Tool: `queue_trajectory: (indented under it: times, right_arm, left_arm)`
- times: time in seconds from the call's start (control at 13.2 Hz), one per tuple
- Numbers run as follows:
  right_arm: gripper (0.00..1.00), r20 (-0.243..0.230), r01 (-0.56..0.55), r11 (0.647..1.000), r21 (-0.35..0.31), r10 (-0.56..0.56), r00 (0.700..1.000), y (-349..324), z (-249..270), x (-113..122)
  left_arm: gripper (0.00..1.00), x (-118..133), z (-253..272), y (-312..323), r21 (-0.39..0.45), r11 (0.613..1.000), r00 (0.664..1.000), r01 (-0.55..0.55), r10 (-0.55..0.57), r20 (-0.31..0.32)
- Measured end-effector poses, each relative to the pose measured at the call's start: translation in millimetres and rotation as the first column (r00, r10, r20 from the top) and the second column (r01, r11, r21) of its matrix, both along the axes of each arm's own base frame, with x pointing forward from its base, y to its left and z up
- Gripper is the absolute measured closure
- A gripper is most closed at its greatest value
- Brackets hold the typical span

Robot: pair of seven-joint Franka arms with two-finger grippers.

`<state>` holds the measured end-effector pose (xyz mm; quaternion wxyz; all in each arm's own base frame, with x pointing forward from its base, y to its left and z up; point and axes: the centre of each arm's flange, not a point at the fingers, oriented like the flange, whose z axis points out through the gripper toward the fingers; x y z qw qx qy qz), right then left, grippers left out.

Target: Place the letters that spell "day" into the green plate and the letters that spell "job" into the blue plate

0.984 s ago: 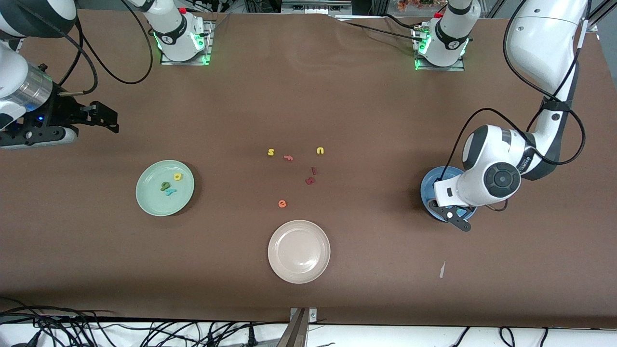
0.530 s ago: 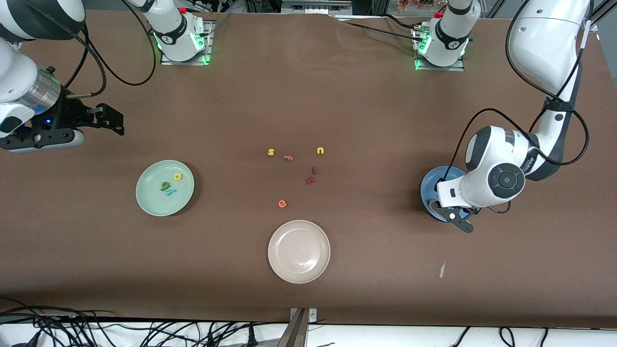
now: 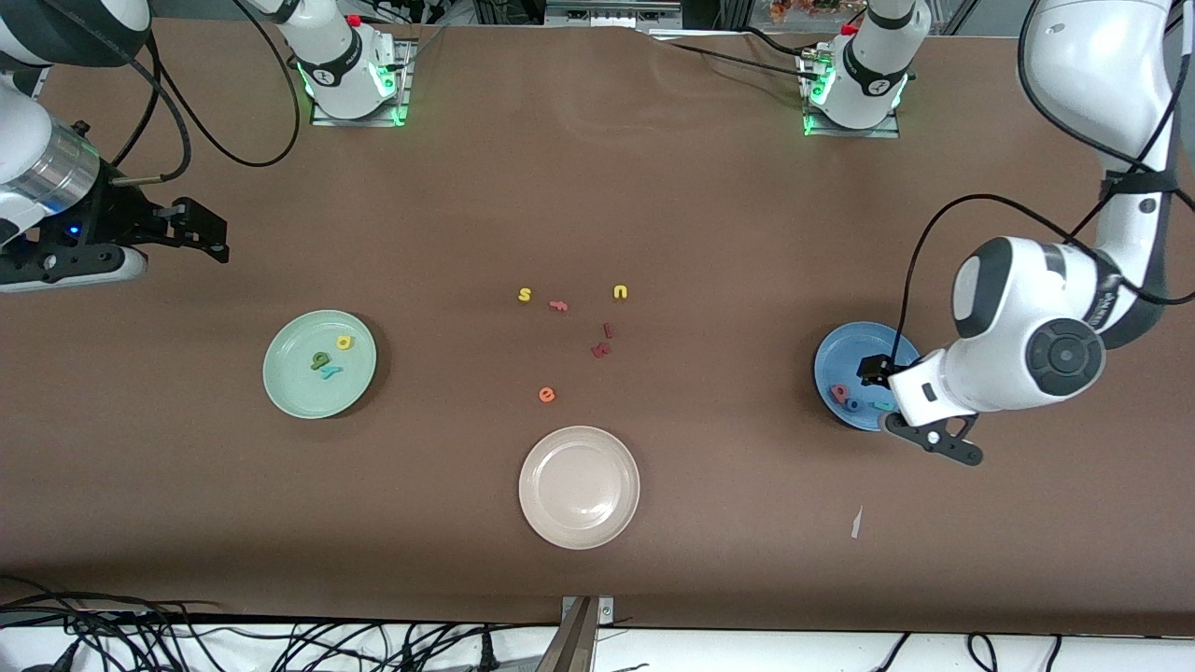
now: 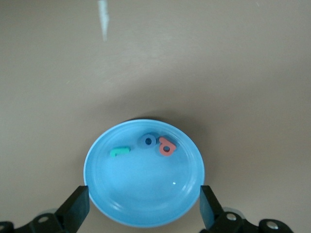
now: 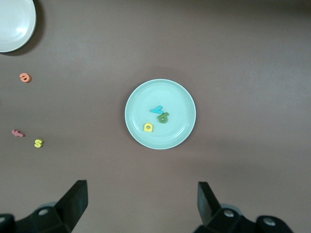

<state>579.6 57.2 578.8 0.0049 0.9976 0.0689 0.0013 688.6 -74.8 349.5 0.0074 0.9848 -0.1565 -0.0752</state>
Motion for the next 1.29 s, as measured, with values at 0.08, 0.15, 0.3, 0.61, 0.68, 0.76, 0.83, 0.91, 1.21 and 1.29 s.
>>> queue_trajectory:
  times: [0.08,0.15,0.3,0.61,0.68,0.76,0.83,0.91,1.21,1.29]
  right_arm:
    - [0.00,0.000,0.000,1.000,0.000,0.000,1.000,0,0,0]
    - [0.00,0.000,-0.001,1.000,0.000,0.001,1.000,0,0,0]
    - [0.00,0.000,-0.001,1.000,0.000,0.001,1.000,0,0,0]
    - [0.00,0.000,-0.001,1.000,0.000,0.001,1.000,1,1,0]
    - [0.00,0.001,-0.001,1.000,0.000,0.001,1.000,1,1,0]
    - [0.00,0.001,-0.001,1.000,0.000,0.001,1.000,1,1,0]
    - [0.00,0.001,-0.001,1.000,0.000,0.001,1.000,1,1,0]
    - [0.00,0.001,-0.001,1.000,0.000,0.001,1.000,1,1,0]
    - [0.00,0.001,-0.002,1.000,0.000,0.002,1.000,1,1,0]
    - [0.00,0.001,-0.002,1.000,0.000,0.002,1.000,1,1,0]
  left_arm:
    - [0.00,2,10,0,0.007,0.999,0.999,-0.041,0.041,-0.004]
    - [0.00,4,20,1,0.011,0.998,0.998,-0.065,0.065,-0.002]
    - [0.00,9,36,10,0.011,0.995,0.995,-0.100,0.099,0.019]
    - [0.00,6,84,54,0.018,0.985,0.983,-0.173,0.172,0.070]
    - [0.00,2,93,63,0.022,0.982,0.981,-0.185,0.184,0.065]
    - [0.00,0,98,64,0.027,0.981,0.980,-0.190,0.188,0.061]
    - [0.00,-2,104,62,0.029,0.980,0.979,-0.196,0.194,0.066]
    - [0.00,-4,109,60,0.031,0.978,0.977,-0.204,0.202,0.072]
    - [0.00,-19,139,58,0.048,0.966,0.966,-0.253,0.250,0.057]
    - [0.00,-22,146,58,0.050,0.964,0.964,-0.261,0.258,0.058]
